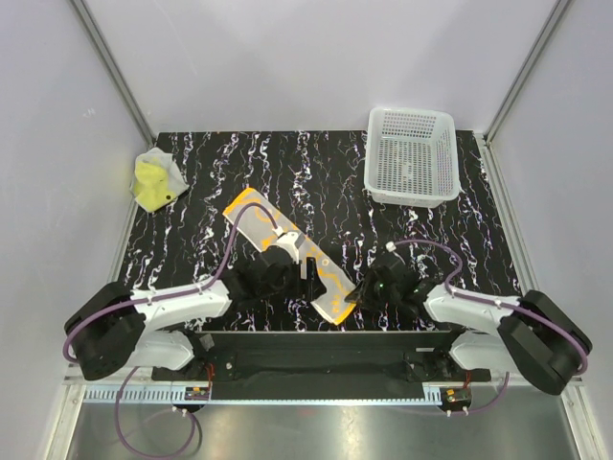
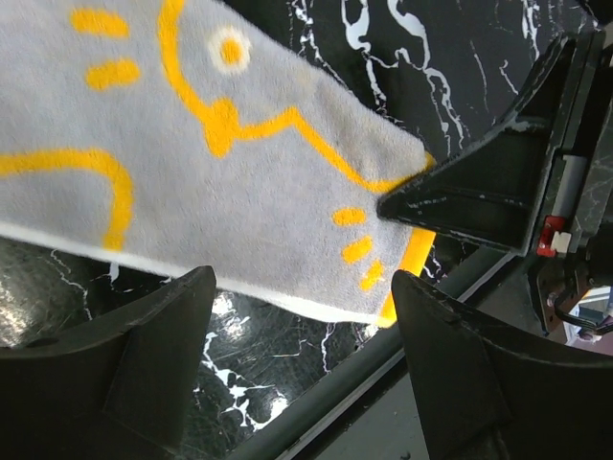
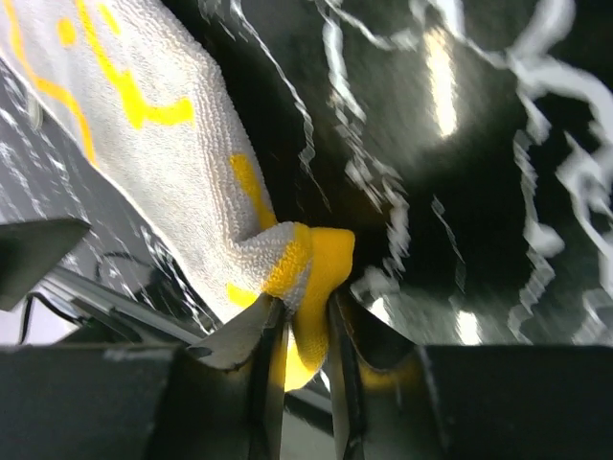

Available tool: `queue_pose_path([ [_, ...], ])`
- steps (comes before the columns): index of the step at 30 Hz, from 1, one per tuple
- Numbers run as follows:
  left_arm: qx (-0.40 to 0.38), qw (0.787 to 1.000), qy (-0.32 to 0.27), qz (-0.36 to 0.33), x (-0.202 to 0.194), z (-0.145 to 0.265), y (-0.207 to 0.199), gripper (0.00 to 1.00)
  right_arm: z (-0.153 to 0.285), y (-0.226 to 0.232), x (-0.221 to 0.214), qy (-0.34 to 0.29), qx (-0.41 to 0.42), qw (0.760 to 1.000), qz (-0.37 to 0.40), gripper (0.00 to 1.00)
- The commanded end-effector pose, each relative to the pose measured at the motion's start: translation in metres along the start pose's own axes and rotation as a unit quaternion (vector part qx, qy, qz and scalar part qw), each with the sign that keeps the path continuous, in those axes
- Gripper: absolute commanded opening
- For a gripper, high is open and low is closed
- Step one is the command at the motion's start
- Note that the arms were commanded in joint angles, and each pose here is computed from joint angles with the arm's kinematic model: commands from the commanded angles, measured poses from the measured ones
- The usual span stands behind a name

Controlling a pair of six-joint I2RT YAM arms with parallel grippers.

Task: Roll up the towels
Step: Fold the towel

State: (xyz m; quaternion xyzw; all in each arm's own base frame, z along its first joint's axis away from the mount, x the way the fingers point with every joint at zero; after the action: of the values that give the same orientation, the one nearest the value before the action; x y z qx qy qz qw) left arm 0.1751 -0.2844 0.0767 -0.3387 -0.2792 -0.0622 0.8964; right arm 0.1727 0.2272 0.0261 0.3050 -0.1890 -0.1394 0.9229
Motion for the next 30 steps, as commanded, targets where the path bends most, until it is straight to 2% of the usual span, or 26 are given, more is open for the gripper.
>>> queue_pose_path([
  [1,-0.034,0.998,-0.053,0.002,0.028,-0.001,-0.026,0.79,0.017,-0.025,-0.011,0.011,-0.059,0.998,0.009,0.27],
  [8,-0.057,0.997,-0.05,-0.015,0.022,-0.007,-0.044,0.79,0.052,-0.01,0.0,-0.013,-0.048,0.999,0.011,0.35],
  [14,-0.069,0.996,-0.045,-0.015,0.019,-0.012,-0.051,0.79,0.05,0.002,0.011,-0.022,-0.051,0.998,0.026,0.33],
  [15,-0.067,0.997,-0.044,-0.015,0.018,-0.012,-0.05,0.78,0.049,0.003,0.013,-0.02,-0.06,0.997,0.034,0.44],
  [16,-0.066,0.997,-0.044,-0.016,0.018,-0.012,-0.05,0.78,0.049,-0.004,0.015,-0.023,-0.082,0.996,0.038,0.5],
  [19,-0.063,0.997,-0.046,-0.016,0.017,-0.008,-0.047,0.78,0.059,-0.013,0.024,-0.042,-0.123,0.99,0.049,0.58],
  [22,-0.056,0.997,-0.043,-0.017,0.014,-0.008,-0.042,0.78,0.076,-0.008,0.032,-0.066,-0.109,0.989,0.072,0.59],
  [26,-0.05,0.998,-0.043,-0.015,0.01,-0.01,-0.037,0.78,0.104,-0.01,0.036,-0.103,-0.09,0.988,0.066,0.58],
  [30,-0.054,0.997,-0.045,-0.012,0.011,-0.014,-0.039,0.78,0.103,-0.013,0.046,-0.139,-0.088,0.985,0.059,0.51],
])
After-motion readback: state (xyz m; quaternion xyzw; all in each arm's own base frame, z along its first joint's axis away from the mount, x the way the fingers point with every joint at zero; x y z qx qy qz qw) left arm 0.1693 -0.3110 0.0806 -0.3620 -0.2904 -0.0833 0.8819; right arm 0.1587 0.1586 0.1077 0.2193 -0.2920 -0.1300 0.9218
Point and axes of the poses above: each gripper's point midway between its finger pads, its own z axis back along the fingers, its own y axis along the line the jaws close on, x = y × z, the point moved 1 cm from there along z, back along the fingers, and after that the axes turned 5 degrees about z, right-handed, at the moved point
